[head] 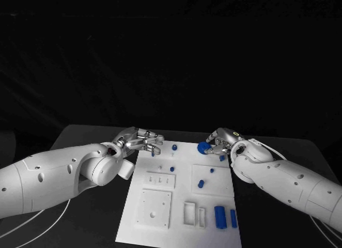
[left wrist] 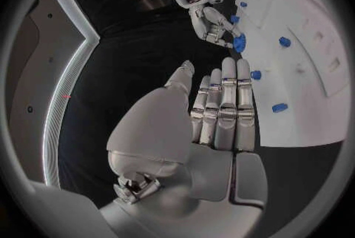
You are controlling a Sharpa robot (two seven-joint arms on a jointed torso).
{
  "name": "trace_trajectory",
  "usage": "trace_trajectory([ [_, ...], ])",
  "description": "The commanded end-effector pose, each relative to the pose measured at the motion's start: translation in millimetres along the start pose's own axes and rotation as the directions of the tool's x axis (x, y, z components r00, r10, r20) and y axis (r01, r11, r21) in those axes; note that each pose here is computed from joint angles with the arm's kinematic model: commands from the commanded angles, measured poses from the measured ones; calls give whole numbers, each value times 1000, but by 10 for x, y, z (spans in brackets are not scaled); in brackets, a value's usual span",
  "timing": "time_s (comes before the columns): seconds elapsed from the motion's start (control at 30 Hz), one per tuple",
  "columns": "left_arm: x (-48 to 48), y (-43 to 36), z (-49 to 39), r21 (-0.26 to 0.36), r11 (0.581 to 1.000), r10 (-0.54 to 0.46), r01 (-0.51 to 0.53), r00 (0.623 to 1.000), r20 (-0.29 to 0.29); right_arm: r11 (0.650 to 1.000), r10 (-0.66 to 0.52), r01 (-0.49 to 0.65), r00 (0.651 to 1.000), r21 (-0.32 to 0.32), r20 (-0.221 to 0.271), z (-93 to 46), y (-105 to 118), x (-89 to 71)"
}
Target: Assemble the parts on the task board
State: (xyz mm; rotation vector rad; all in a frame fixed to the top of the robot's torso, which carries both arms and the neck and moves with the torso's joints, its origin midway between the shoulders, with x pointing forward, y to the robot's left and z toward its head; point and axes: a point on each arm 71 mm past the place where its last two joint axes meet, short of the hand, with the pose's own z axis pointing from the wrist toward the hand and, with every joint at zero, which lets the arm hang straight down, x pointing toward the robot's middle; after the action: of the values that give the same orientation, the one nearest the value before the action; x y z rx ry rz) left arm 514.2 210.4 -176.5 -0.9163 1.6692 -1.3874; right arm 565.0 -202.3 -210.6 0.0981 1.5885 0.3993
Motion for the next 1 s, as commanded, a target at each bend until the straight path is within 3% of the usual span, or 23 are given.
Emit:
trace_trajectory([
  [0.03,37,-13,5,6,1000,0,0,1000,-24,1000,-17,16,1000,-10,-22,1,18,21],
  [1.0,73,-15,19,1,1000,3,-3,999,-38,1000,-15,14,997,-13,-75,28,47,100],
])
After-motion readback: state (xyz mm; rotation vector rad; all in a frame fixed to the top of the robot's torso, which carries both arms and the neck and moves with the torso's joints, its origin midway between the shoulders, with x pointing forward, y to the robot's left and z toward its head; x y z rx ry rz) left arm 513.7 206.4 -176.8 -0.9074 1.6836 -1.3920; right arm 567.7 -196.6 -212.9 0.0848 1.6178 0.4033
